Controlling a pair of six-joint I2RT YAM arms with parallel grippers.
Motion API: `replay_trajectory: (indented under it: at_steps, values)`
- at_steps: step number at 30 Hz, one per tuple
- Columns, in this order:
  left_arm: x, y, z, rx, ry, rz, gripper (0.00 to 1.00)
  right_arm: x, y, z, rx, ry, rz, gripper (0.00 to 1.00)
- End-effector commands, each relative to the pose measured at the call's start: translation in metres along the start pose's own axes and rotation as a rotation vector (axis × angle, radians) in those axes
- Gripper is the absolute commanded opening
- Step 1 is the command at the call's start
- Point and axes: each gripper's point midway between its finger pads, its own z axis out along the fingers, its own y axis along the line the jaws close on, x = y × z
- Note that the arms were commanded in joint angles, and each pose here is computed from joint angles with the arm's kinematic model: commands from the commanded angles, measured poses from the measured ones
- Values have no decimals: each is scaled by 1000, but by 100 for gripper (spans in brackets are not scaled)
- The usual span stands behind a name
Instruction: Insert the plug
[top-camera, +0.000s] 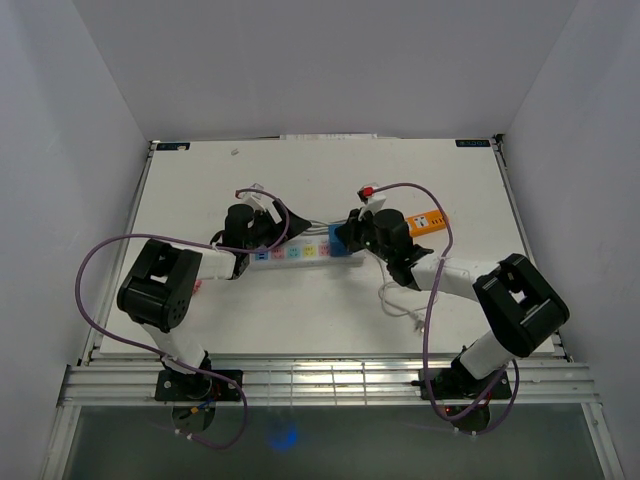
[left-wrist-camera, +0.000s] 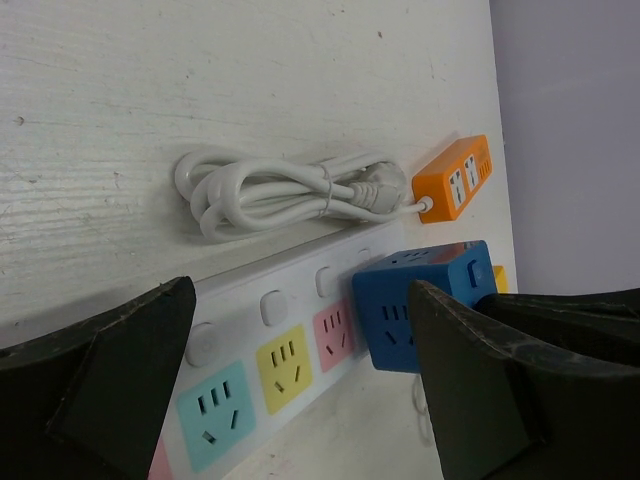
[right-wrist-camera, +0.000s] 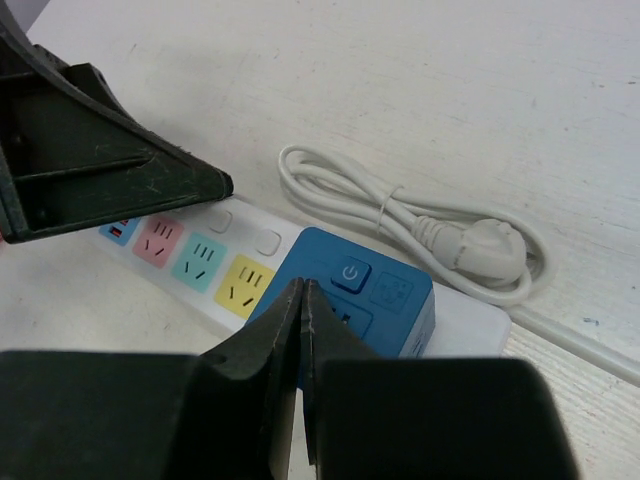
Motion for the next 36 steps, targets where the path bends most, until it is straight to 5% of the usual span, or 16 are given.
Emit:
replay_trajectory:
  at_steps: [1, 36]
  values:
    - [-3, -6, -2, 9, -9, 15, 98, 61, -30, -15, 85, 193, 36, 8]
    - [-15, -17, -7, -2, -38, 45, 98, 42, -13, -29, 146, 81, -150, 8]
